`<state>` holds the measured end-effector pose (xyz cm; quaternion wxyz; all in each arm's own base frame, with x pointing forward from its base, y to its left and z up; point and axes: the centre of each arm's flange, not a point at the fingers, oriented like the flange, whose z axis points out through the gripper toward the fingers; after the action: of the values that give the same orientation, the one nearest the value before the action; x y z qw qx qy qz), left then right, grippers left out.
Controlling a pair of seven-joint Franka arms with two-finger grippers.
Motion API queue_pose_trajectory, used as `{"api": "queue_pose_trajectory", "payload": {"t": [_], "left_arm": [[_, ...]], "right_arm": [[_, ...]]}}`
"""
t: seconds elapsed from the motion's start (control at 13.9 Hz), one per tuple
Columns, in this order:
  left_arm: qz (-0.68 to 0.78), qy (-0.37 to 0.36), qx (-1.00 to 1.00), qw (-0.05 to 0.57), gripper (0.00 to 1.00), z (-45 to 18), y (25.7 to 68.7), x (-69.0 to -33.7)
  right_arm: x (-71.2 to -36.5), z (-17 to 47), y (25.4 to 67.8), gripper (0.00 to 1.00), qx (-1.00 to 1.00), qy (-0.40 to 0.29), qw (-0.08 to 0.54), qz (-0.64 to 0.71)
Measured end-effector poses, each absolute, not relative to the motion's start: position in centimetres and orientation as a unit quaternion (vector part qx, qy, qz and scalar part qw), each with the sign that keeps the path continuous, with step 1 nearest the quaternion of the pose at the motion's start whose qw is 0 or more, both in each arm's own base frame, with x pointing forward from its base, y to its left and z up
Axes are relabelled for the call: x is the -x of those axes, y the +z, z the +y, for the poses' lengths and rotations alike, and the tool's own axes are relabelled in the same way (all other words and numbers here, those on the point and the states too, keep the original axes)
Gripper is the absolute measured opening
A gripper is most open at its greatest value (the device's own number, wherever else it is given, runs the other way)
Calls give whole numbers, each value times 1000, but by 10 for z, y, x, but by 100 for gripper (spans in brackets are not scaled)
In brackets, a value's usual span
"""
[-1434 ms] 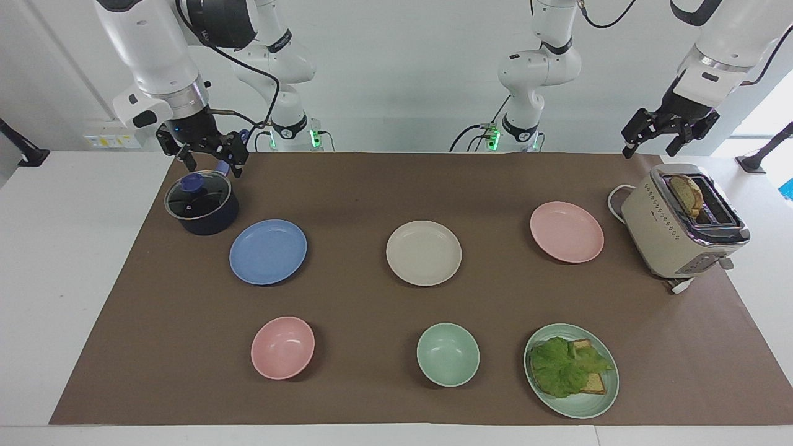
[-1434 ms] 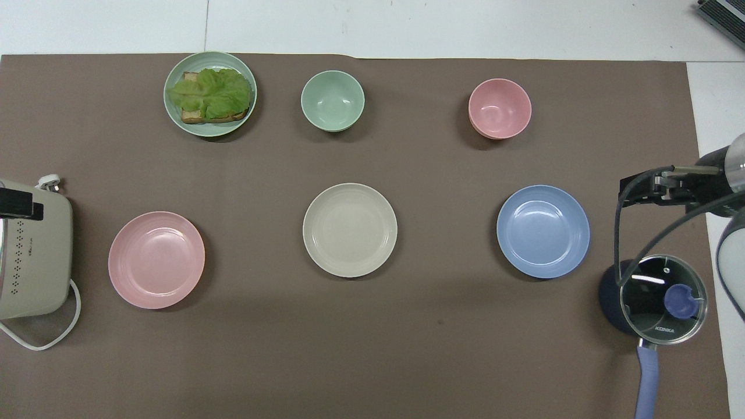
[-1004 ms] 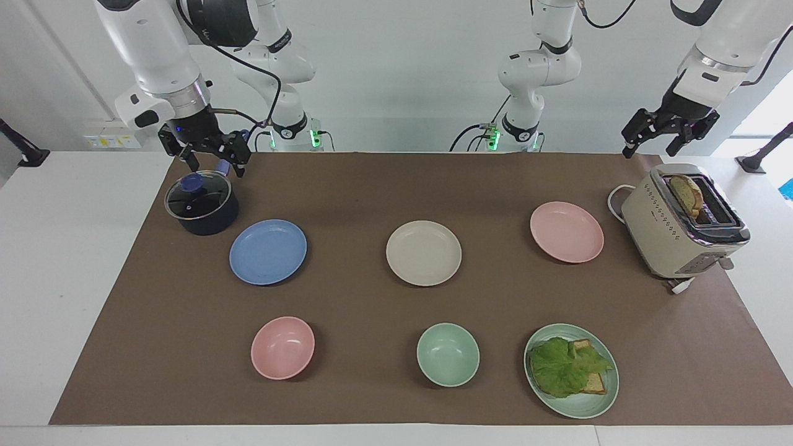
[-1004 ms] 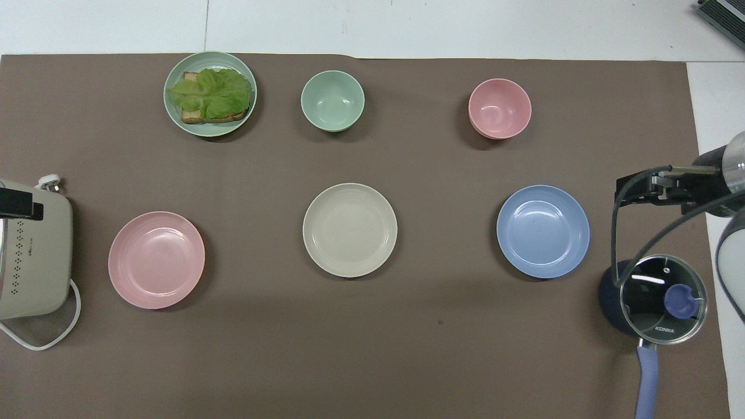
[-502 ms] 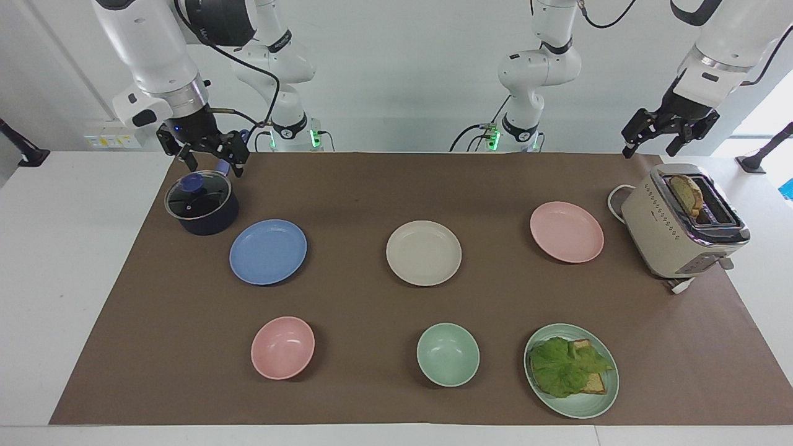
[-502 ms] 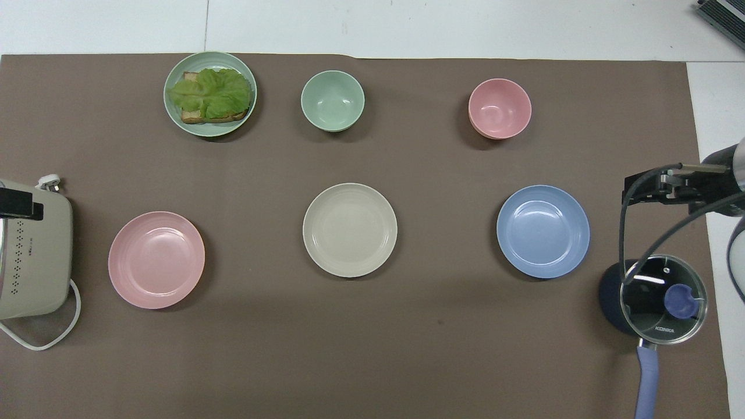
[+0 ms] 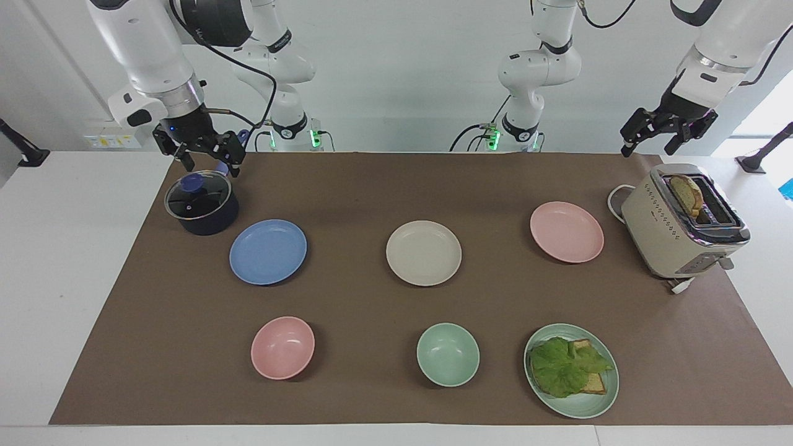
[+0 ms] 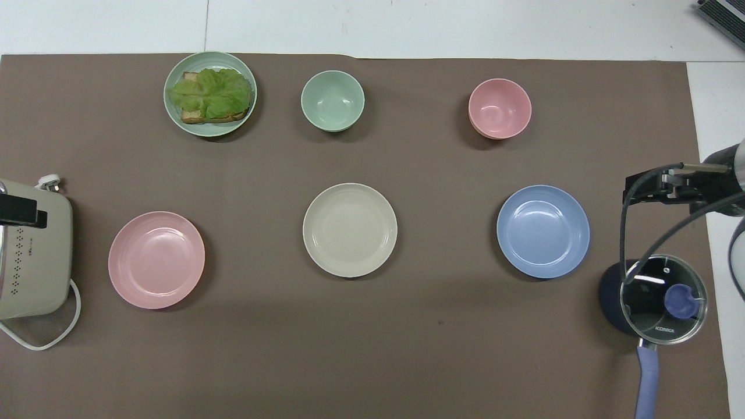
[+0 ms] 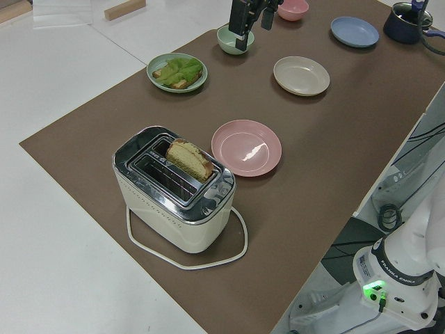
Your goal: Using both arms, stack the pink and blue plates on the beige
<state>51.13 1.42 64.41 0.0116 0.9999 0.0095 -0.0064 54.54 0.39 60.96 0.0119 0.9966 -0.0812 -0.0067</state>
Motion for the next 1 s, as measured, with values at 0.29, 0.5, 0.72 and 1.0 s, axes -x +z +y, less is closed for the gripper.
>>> {"api": "queue_pose_trajectory", "payload": {"t": [0.29,0.5,0.72,1.0], "left_arm": [[40,-26,-999,13,100,45,629,-507],[56,-51,-997,16,100,61,585,-508],[56,-53,-997,16,100,60,540,-510],[49,-52,-997,14,100,51,476,-512]], "right_arm": [[-546,4,610,100,-997,-6,12,-81],[-546,4,610,100,-997,-6,12,-81],[-546,4,610,100,-997,-6,12,-81],[-546,2,610,100,-996,-6,12,-83]]}}
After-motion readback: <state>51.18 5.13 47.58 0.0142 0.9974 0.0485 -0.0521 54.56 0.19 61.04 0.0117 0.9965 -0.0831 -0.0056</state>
